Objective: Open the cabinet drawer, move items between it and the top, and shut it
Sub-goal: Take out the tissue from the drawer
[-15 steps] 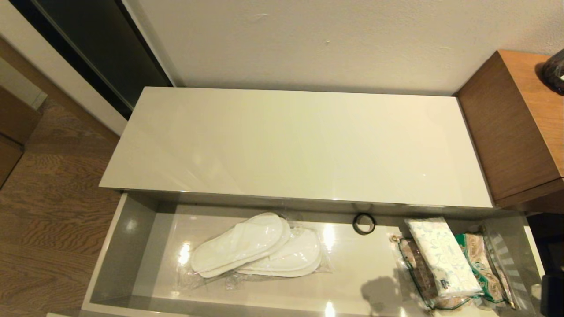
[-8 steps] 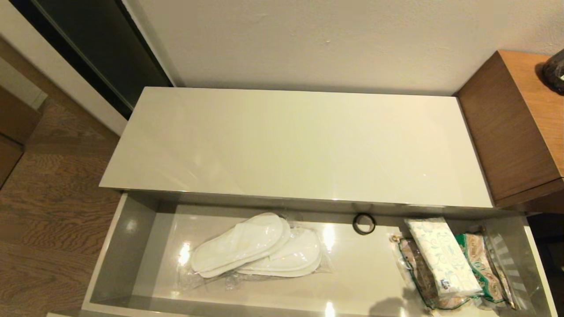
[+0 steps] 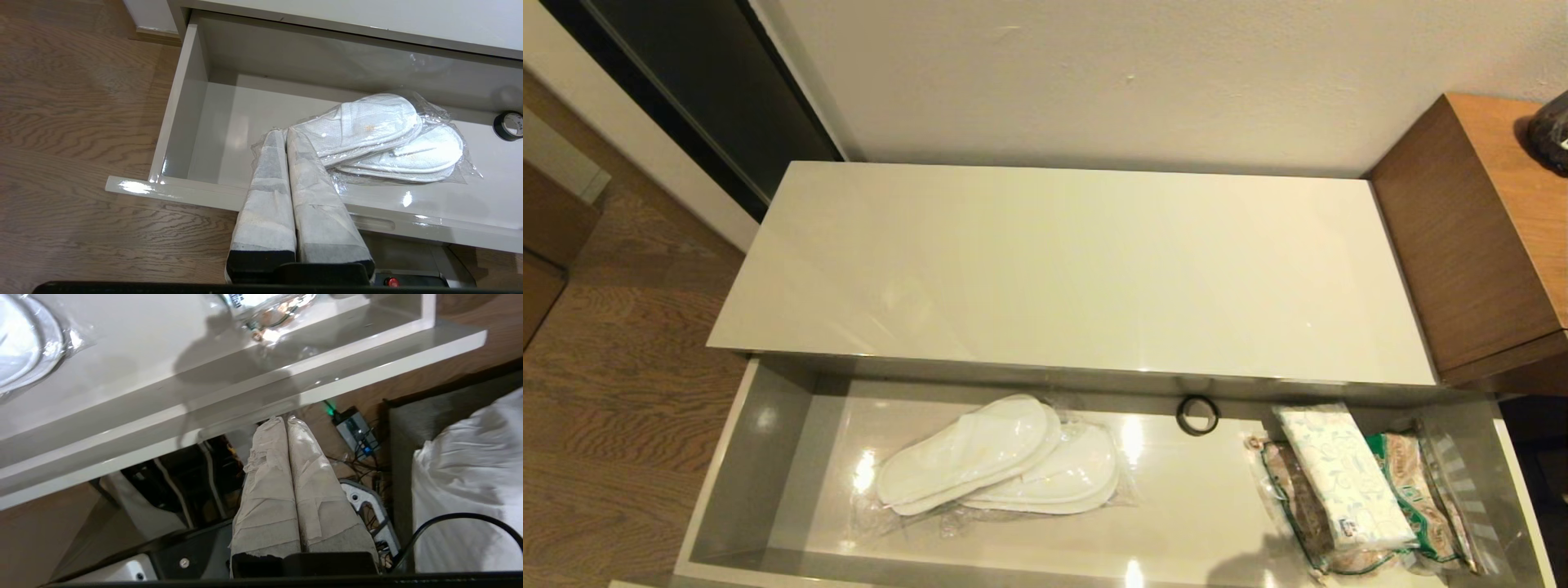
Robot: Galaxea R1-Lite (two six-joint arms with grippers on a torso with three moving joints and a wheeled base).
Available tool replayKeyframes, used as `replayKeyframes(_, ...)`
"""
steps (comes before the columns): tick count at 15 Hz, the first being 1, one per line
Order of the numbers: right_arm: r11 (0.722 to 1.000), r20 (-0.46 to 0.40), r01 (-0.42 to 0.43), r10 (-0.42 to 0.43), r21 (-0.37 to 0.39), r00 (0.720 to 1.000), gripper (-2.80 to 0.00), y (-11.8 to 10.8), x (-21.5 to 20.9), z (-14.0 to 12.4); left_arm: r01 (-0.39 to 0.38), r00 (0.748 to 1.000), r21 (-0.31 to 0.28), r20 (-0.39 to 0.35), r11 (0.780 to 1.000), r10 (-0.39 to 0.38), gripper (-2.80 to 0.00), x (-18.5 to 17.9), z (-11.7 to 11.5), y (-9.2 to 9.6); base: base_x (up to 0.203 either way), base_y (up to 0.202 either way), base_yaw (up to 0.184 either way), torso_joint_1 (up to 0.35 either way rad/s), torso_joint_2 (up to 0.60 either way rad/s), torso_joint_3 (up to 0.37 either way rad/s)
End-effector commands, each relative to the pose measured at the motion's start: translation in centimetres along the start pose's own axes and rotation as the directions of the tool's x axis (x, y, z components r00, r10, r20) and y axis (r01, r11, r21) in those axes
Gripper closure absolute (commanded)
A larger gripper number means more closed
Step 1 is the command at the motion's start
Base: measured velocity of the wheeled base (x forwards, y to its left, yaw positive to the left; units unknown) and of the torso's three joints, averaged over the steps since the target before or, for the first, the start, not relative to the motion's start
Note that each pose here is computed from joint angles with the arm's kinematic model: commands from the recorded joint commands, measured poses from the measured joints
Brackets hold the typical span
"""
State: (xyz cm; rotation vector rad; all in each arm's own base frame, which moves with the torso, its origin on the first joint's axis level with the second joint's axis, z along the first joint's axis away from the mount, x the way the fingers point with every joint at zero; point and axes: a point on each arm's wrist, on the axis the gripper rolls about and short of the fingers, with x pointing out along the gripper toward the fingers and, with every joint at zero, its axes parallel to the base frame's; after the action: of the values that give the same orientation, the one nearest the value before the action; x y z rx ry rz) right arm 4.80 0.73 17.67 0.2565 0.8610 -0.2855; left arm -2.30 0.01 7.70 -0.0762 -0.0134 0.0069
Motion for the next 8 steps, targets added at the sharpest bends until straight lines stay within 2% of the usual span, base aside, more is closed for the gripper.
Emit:
replayKeyframes(1, 1.000, -0.006, 0.004, -0.004, 0.000, 1.000, 0.00, 0.04, 0.05, 0.03, -0.002, 1.000, 0.000, -0.001, 1.000, 0.002, 0.00, 0.01, 0.00, 0.00, 0.000, 0.000, 0.000, 0.000, 0.00, 0.000)
replayKeyframes(8, 1.000, -0.038, 0.009, -0.008, 0.005, 0.999, 0.00, 0.26, 0.31, 0.14, 0.000, 1.000, 0.000, -0.001, 1.000, 0.000, 0.00, 0.01, 0.00, 0.00, 0.000, 0.000, 0.000, 0.000, 0.00, 0.000)
